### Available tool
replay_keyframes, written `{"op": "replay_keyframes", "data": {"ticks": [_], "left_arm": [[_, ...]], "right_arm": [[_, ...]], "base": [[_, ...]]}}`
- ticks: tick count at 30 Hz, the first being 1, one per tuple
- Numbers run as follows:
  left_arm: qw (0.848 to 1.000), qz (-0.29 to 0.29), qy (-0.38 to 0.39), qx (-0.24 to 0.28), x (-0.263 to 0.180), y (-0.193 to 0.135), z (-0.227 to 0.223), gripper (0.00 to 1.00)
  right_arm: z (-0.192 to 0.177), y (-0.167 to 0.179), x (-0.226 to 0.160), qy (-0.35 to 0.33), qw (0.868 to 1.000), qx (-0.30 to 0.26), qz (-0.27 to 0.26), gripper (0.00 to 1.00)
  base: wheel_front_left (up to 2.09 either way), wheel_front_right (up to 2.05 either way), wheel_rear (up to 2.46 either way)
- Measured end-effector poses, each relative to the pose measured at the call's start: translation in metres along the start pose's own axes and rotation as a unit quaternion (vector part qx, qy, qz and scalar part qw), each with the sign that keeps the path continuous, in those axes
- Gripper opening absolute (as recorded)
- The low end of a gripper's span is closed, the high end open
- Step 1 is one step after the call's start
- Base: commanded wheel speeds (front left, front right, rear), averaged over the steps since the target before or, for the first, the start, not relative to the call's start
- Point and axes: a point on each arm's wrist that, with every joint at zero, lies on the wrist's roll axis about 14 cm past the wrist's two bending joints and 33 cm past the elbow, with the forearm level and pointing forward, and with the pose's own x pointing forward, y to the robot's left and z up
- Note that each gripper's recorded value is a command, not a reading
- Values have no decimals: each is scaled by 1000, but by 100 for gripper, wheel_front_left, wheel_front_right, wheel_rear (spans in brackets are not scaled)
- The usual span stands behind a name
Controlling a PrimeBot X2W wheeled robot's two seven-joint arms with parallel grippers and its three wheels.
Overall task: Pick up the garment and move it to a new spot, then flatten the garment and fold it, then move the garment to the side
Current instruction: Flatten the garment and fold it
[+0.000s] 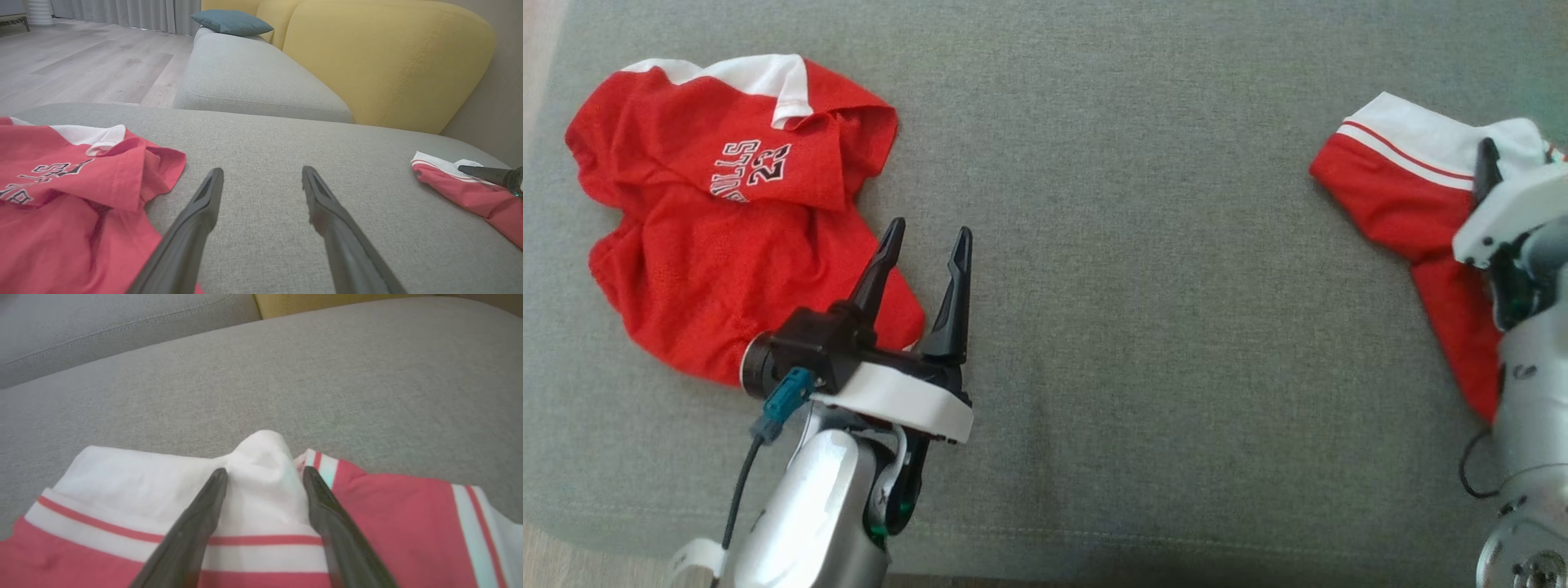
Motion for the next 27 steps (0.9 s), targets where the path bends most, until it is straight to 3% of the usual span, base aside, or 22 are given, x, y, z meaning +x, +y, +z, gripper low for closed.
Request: {"op": "replay_keyframes", "data": {"ticks": [7,12,19,24,27], "left_arm": [[1000,-3,-3,0,-1,-4,3,100],[1000,-5,-17,0,-4,-7,14,100],[999,-8,-39,-5,-11,-13,31,100],[999,-2,-48,-3,-19,-13,38,100],[999,3,-40,-10,-27,-11,33,100]], "right_arm": [[34,19,-5,-80,996,-3,28,0],[86,41,-22,-176,983,-3,60,0],[174,96,-74,-331,933,-43,132,0],[191,146,-110,-383,899,-91,192,0],[175,187,-126,-384,882,-129,240,0]], "base": [[0,0,0],[0,0,0],[0,0,0],[0,0,0],[0,0,0]]}}
